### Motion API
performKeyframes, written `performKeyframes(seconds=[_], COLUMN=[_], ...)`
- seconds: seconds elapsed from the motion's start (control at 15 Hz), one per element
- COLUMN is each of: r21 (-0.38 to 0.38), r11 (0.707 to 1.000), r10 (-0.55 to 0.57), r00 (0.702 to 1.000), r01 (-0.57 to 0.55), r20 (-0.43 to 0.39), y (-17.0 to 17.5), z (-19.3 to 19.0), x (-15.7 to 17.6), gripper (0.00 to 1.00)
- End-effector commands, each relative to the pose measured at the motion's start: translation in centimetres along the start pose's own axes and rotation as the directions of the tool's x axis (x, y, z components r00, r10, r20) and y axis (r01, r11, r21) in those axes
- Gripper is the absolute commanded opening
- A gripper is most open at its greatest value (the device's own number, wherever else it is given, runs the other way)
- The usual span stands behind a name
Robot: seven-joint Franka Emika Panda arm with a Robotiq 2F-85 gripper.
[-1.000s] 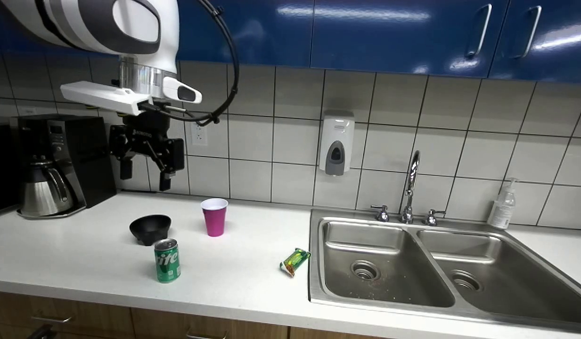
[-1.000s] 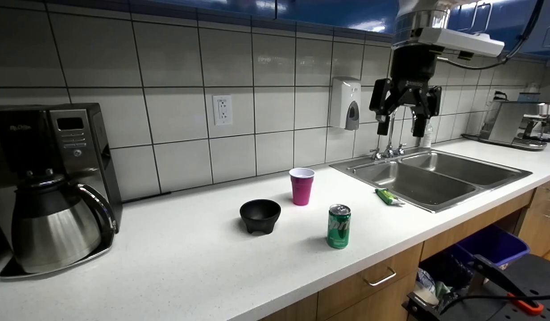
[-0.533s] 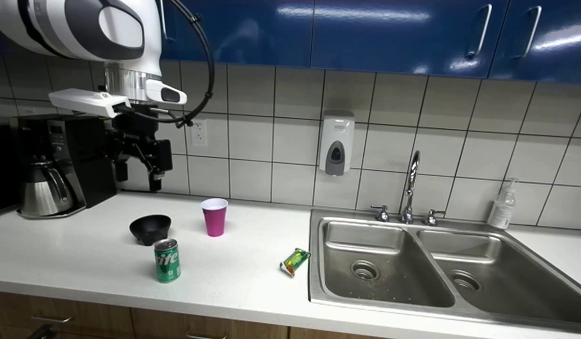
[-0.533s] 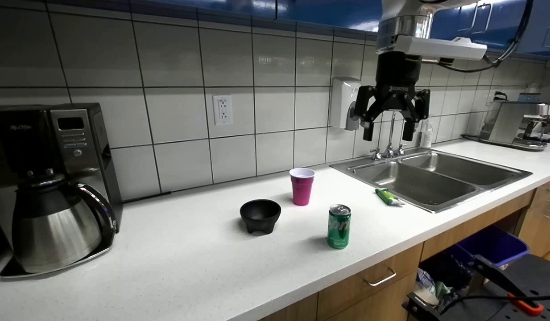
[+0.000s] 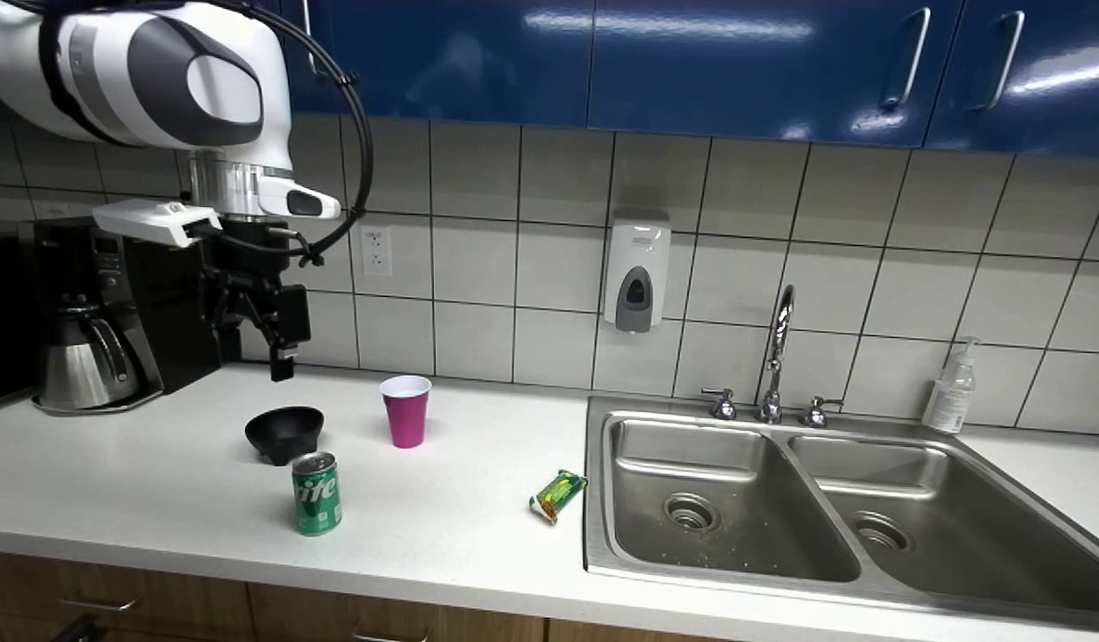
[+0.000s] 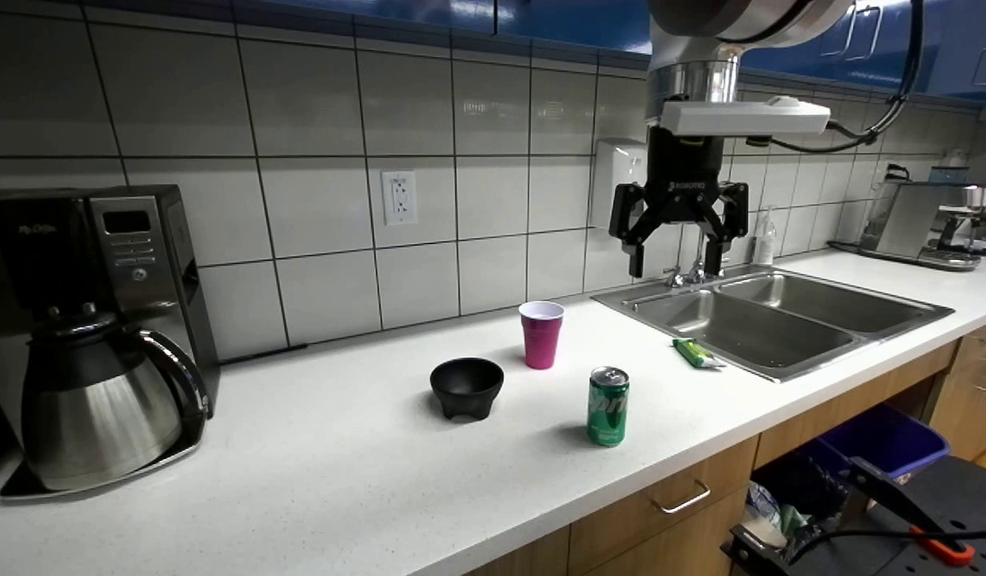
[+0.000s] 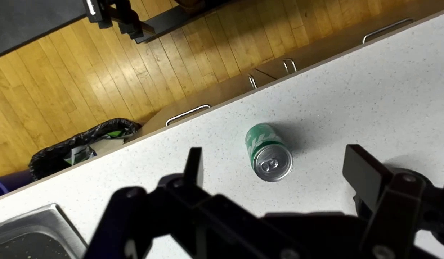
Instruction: Put the green can inside the black bowl
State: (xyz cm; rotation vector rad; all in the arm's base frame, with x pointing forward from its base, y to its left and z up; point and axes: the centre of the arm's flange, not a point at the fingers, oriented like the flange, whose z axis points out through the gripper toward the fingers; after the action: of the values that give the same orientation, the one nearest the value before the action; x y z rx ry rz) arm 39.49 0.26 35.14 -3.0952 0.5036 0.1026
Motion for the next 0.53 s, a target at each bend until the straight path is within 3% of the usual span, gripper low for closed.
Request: performKeyframes(seconds=[0.0, 0.47], r21=[-0.032, -0.058], r11=[0.998, 0.991], r10=[0.055, 0.119], r00=[0.998, 0.992], r01=[-0.055, -0.117], r20=[-0.001, 0.038], y=[-1.5, -2.2], z=[1.0, 3.4], x=[1.1, 2.0], gripper=[1.00, 1.00])
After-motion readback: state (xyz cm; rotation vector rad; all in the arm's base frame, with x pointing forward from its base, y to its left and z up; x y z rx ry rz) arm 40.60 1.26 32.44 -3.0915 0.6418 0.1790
